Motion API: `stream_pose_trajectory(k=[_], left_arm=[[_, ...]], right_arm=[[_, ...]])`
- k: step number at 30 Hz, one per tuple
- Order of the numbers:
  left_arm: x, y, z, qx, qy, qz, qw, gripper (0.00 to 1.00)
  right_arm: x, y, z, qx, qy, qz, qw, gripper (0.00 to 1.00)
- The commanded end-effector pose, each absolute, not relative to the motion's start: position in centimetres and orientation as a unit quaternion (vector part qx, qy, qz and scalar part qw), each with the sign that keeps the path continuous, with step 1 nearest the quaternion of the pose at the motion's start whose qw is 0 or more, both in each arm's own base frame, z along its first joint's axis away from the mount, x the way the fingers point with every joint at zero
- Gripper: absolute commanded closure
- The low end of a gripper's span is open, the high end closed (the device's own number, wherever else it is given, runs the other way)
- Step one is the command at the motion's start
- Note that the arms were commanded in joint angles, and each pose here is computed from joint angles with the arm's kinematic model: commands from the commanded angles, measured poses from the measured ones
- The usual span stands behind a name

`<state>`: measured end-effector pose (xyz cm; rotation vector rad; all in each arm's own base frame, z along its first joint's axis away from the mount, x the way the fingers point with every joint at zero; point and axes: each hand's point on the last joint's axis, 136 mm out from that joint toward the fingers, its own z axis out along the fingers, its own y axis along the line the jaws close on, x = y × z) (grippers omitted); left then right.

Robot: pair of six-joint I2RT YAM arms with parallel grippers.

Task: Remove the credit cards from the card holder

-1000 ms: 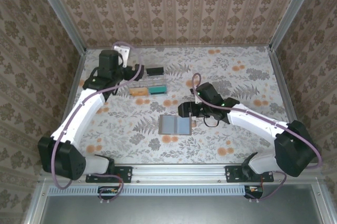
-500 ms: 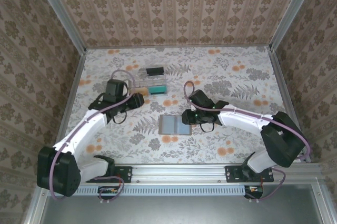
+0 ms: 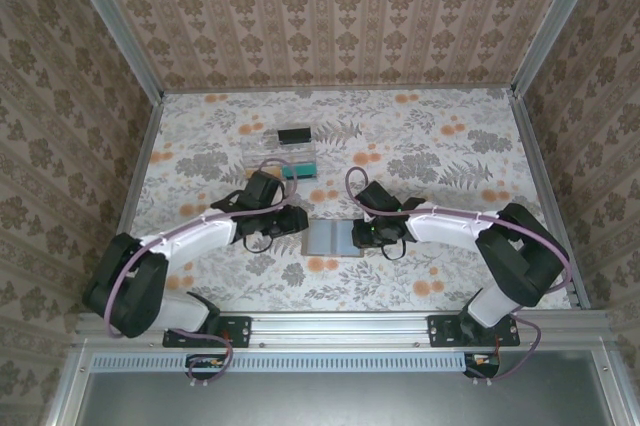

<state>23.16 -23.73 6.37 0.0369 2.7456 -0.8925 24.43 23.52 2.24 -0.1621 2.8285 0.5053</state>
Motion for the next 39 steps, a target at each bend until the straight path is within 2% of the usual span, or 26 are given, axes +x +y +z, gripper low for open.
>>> stream_pose_trajectory(k=[1,15,39], left_arm=[[22.7,-25.2,6.0,0.019,0.939,-0.327,0.105,0.65],[21.5,-26.1,3.8,0.031,0.945,-0.319,0.065,0.67],[22.2,-26.0,4.7,0.042,0.948,-0.307,0.077,0.67]], right_arm=[[24.0,23.0,1.1,-0.051,0.978,0.159,0.123,0.84],[23.8,23.2,0.7,-0.048,0.979,0.158,0.120,0.85],[23.7,22.9,-0.1,-0.045,0.982,0.144,0.111,0.89]])
